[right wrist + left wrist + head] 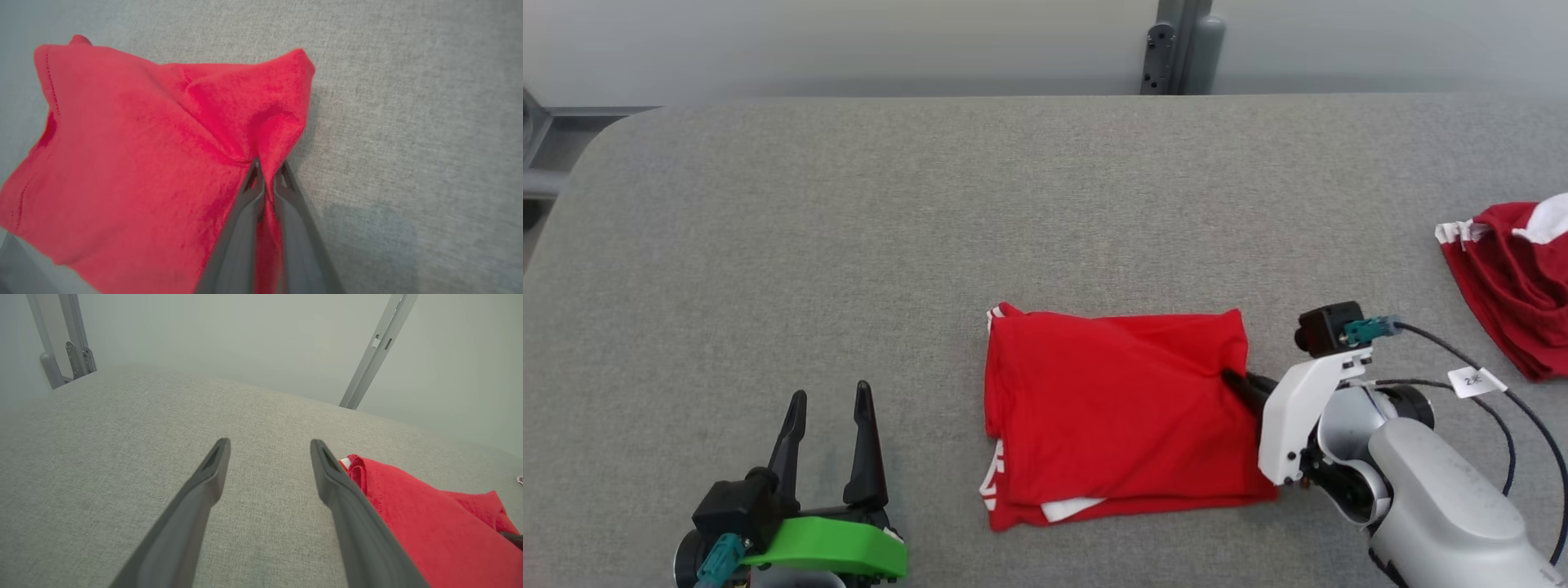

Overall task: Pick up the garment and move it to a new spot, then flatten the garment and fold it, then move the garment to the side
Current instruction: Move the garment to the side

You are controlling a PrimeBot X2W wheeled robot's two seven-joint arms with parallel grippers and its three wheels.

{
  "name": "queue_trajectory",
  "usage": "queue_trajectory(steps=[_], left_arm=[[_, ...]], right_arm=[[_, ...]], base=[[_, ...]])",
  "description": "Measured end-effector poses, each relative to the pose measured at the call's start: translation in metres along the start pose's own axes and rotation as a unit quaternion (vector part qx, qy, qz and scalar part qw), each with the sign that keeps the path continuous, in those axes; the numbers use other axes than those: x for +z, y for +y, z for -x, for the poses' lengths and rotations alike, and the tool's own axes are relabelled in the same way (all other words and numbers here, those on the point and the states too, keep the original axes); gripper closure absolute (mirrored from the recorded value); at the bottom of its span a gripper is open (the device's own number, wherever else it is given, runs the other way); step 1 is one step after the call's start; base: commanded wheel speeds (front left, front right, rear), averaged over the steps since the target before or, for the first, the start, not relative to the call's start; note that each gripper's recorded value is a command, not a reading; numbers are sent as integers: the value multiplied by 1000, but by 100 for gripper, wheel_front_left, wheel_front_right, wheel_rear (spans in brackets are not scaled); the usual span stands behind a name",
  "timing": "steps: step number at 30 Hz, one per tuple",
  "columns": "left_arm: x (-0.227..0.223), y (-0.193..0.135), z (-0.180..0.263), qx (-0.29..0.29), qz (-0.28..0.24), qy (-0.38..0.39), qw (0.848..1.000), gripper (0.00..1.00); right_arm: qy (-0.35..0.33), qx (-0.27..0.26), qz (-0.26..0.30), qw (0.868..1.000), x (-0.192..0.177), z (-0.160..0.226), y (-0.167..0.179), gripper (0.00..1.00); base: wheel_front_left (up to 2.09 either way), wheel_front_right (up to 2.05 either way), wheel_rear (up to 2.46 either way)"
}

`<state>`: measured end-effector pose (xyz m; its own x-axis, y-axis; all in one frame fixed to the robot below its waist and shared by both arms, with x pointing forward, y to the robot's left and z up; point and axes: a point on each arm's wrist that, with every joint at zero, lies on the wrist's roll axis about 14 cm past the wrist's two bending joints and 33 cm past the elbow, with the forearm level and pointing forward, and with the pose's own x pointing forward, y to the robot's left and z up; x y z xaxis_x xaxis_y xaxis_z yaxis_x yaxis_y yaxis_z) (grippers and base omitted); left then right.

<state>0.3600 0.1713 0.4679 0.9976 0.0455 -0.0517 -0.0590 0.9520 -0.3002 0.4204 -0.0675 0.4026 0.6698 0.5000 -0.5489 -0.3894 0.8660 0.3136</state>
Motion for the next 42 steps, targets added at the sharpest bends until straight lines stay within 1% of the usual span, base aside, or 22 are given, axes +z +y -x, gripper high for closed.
queue_trajectory(steps=[3,7,13,19,22,27,31,35,42], left_arm=[[-2,-10,-5,-16,-2,2,1000,0],[-6,-29,-13,-48,-2,7,999,0],[-17,-68,-25,-111,-4,20,994,0],[-30,-119,-38,-190,-4,33,981,0],[-37,-144,-43,-228,-4,40,973,0],[-51,-172,-47,-270,-1,57,961,0],[-62,-186,-47,-291,2,71,954,0],[-69,-192,-46,-298,4,82,951,0],[-64,-177,-49,-277,1,75,958,0]], right_arm=[[-25,-20,11,999,15,11,-19,100],[-42,-56,17,997,25,31,-48,100],[-66,-117,23,991,38,71,-91,100],[-92,-177,17,980,46,116,-126,100],[-97,-204,7,974,41,136,-139,100],[-101,-241,-9,965,30,162,-156,100],[-105,-265,-12,958,27,178,-165,100],[-111,-274,2,955,36,181,-169,100],[-129,-262,53,955,85,165,-166,100]], base=[[0,0,0],[0,0,0],[0,0,0],[0,0,0],[0,0,0],[0,0,0],[0,0,0],[0,0,0],[0,0,0]])
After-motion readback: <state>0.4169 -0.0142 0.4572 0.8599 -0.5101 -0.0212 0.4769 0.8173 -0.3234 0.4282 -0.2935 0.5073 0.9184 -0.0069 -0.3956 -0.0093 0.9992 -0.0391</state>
